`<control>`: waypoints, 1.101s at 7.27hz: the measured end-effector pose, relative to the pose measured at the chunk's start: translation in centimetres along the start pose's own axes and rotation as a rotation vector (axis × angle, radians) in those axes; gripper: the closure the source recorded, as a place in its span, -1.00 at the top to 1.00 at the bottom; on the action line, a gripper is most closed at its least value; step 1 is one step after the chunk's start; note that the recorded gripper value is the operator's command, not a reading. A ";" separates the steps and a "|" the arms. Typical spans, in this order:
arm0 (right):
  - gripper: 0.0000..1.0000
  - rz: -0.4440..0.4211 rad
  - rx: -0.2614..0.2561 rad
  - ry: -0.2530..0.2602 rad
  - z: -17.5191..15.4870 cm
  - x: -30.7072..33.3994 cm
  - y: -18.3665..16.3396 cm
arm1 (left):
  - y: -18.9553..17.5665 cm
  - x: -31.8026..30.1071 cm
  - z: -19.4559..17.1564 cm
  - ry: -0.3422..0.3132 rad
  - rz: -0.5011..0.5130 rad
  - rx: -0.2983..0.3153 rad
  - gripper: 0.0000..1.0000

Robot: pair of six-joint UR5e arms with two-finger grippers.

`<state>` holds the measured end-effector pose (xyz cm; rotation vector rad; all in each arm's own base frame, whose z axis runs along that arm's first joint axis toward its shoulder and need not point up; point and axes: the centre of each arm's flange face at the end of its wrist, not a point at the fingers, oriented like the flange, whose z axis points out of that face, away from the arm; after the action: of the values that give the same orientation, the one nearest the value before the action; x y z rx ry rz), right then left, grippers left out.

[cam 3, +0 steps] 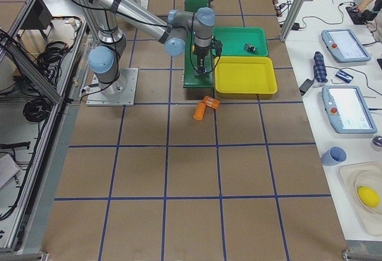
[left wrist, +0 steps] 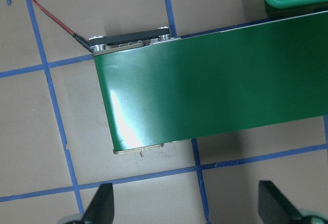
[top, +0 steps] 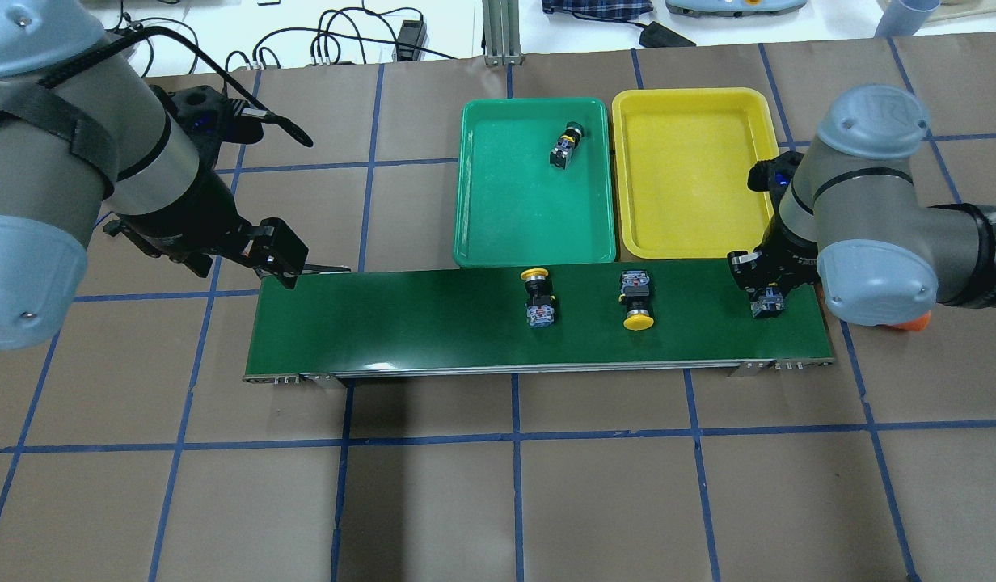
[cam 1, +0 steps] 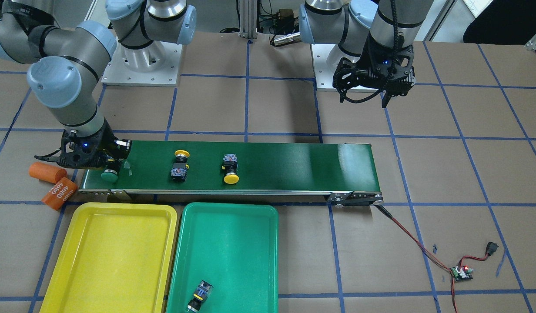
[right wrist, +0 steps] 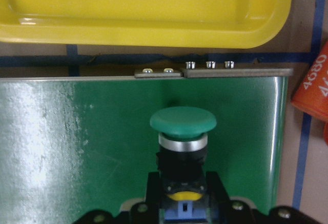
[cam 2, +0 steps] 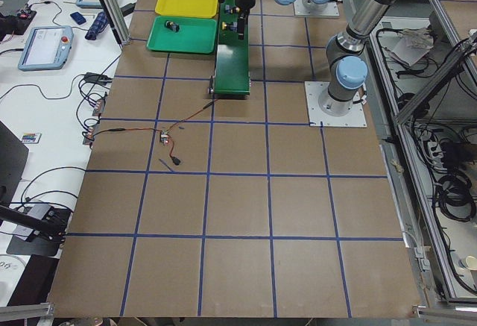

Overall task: Sort buttons by color to trays
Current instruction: 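Carry the green button with the right gripper into the green tray and release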

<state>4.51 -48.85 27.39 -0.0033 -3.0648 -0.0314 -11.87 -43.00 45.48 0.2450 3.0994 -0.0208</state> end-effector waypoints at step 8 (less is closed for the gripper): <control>-1.00 0.094 0.179 -0.138 -7.3 -19.7 -11.3 | -0.1 -2.0 0.8 0.045 -0.056 -0.027 1.00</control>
<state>24.70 -60.32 32.94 -0.1446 -3.1878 0.2599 -9.90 -43.41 44.74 0.1597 3.1484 0.0250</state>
